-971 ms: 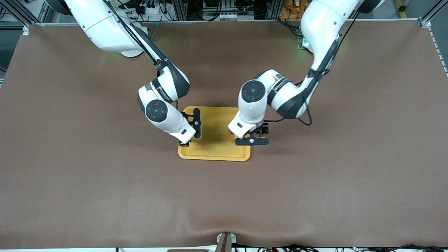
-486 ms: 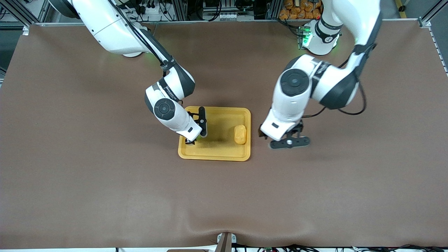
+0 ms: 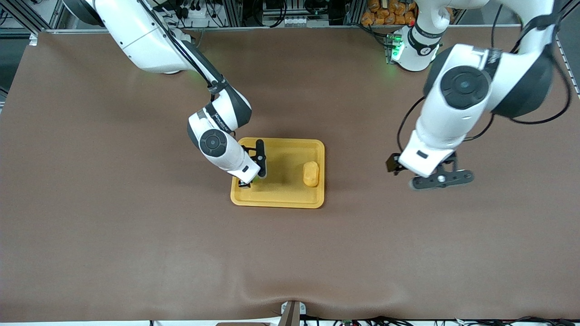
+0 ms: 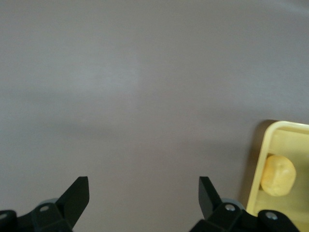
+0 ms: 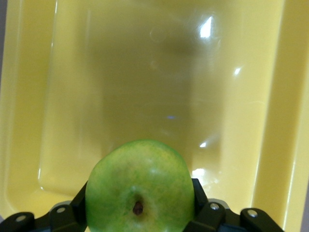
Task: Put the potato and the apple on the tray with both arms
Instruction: 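Open the left gripper and withdraw it while the right gripper lowers the apple, then release the apple on the tray and lift the right gripper away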
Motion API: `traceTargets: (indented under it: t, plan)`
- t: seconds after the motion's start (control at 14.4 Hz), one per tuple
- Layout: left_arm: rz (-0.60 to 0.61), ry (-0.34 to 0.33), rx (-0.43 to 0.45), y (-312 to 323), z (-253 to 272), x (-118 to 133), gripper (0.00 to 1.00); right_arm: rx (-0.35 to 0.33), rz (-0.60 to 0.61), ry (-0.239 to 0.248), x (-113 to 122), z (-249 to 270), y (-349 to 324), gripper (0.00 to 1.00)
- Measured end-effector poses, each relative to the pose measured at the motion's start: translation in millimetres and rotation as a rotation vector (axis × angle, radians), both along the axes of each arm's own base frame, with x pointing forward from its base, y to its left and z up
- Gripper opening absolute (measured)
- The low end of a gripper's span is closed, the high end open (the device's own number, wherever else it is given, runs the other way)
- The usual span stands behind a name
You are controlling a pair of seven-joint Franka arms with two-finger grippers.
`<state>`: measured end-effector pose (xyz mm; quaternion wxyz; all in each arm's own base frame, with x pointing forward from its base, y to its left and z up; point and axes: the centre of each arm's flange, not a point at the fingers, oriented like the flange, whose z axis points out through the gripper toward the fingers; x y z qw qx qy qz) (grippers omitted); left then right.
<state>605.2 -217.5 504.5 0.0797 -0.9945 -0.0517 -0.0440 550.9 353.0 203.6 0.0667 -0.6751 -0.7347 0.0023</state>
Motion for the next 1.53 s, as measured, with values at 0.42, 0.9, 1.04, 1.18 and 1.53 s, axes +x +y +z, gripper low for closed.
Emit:
traceTargets:
  t: [0.42, 0.9, 1.04, 1.18, 1.53]
  plan:
    - [-0.021, 0.022, -0.023, 59, 48, -8, 1.00, 0.000, 0.001, -0.001, 0, 0, 0, 1.00]
    - [-0.004, 0.053, -0.033, 96, 88, -31, 1.00, -0.041, -0.074, 0.043, -1, 21, -1, 1.00]
    - [-0.017, 0.065, -0.053, 103, 97, -37, 1.00, -0.049, -0.093, 0.045, -2, 33, -1, 1.00]
    - [-0.049, 0.069, -0.067, 119, 106, -42, 1.00, -0.055, -0.098, 0.048, -3, 41, -2, 1.00]
    - [-0.049, 0.110, -0.102, 165, 131, -63, 1.00, -0.085, -0.140, 0.055, 8, 85, -30, 1.00]
